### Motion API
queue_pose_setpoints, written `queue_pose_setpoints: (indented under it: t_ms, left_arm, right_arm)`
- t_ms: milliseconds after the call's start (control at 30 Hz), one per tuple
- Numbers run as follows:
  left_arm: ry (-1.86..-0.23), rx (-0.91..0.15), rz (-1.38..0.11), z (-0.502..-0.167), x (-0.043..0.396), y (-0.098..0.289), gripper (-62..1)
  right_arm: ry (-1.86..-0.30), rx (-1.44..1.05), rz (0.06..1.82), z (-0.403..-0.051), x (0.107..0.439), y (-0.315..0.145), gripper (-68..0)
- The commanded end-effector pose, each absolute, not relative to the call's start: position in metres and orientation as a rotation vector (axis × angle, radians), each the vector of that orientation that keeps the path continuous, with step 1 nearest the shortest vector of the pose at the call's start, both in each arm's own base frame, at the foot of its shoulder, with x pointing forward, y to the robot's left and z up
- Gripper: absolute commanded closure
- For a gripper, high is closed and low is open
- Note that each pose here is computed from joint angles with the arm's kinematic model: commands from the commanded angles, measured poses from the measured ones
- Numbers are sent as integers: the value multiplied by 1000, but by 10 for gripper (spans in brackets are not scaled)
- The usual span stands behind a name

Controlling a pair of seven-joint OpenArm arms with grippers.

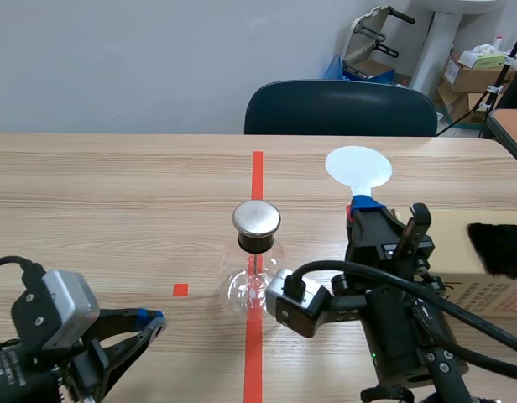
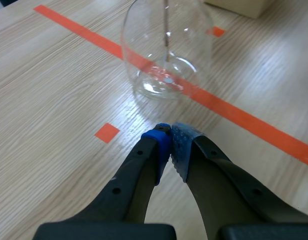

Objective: Do the electroscope experiment

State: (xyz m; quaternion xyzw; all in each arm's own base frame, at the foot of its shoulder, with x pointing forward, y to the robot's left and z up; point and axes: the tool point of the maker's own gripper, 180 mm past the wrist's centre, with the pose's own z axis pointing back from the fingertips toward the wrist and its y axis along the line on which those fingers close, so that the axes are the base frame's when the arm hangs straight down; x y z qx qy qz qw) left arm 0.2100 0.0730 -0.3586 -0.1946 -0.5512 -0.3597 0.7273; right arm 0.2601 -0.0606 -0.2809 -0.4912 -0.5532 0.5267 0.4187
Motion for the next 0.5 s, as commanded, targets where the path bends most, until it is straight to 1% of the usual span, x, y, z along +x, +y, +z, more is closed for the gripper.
queue_pose_setpoints:
  t_ms: [0,467]
  left_arm:
    - [-1264,-426,-769,-350,221,70,-27]
    - [-1272,-388,-752,-369,260,69,-27]
  right_arm:
    - [-1383,-1259,1301,-275,266,-64,-11]
    - [-1376,-1258,1304,-276,266,-65,-11]
